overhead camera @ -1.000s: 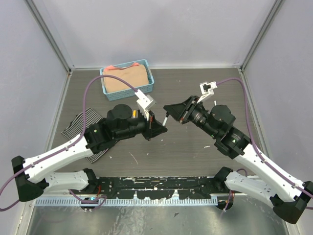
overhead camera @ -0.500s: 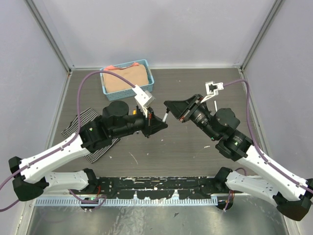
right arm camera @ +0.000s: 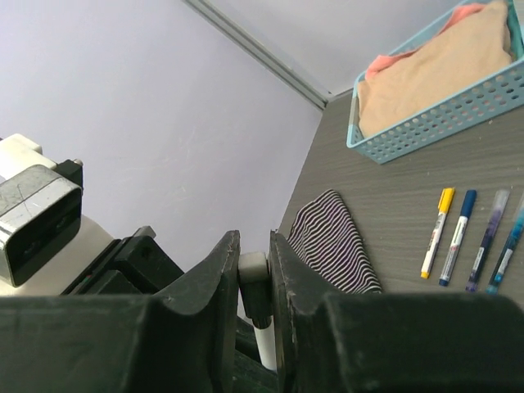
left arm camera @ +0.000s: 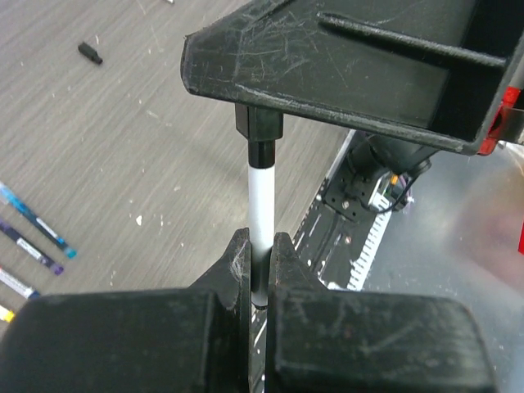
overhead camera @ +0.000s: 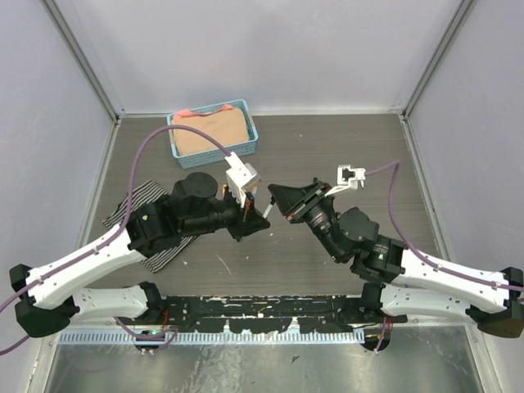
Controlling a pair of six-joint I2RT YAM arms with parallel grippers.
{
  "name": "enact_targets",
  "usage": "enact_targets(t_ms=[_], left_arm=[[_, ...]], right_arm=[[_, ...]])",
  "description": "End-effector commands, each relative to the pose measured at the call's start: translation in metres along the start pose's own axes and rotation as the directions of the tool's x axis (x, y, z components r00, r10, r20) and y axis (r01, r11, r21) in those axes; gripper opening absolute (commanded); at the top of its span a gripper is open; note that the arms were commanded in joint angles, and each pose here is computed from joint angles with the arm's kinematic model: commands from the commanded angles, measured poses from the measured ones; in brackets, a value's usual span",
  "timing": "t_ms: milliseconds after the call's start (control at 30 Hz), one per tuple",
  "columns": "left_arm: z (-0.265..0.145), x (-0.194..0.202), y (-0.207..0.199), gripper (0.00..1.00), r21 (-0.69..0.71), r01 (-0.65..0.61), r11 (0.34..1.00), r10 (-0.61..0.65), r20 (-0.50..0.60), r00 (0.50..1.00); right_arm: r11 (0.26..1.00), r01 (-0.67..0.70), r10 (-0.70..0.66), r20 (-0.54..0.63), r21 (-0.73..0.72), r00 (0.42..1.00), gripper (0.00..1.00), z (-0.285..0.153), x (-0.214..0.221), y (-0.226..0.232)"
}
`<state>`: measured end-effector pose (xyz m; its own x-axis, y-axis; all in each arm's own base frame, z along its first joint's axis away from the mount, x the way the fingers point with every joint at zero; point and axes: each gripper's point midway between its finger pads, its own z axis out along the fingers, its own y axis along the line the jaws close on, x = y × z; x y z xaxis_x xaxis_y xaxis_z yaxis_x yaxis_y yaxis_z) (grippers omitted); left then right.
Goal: Insert the pens into the pen caps
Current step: Press the pen cap onto the pen.
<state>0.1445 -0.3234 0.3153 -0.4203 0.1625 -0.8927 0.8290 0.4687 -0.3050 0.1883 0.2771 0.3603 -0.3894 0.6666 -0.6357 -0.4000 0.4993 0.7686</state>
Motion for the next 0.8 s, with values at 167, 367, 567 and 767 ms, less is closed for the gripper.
enact_targets(t_ms=[167,367,567,767], left_arm=[[-0.080,-0.205,-0.037,0.00,0.067,-0.028,0.997,-0.025,0.683,0.730],[-0.091,-0.222,-0.044,0.00,0.083,-0.038,0.996,-0.033,0.717,0.697],[-0.086,-0.206,-0.044,0.00,0.092,-0.048,0.995,-0.029,0.686,0.727],[-0.059,-0.170,-0.045,0.00,0.140,-0.057,0.989,-0.037,0.589,0.807]], right_arm=[[0.958,0.262,-0.172,-0.505,0.112,0.846,0.00,-0.077,0.191,-0.064],[0.953,0.277,-0.177,-0.515,0.124,0.839,0.00,-0.085,0.205,-0.063],[0.957,0.261,-0.181,-0.444,0.125,0.878,0.00,-0.076,0.179,-0.049],[0.957,0.270,-0.217,-0.355,0.107,0.909,0.00,-0.061,0.144,-0.025]])
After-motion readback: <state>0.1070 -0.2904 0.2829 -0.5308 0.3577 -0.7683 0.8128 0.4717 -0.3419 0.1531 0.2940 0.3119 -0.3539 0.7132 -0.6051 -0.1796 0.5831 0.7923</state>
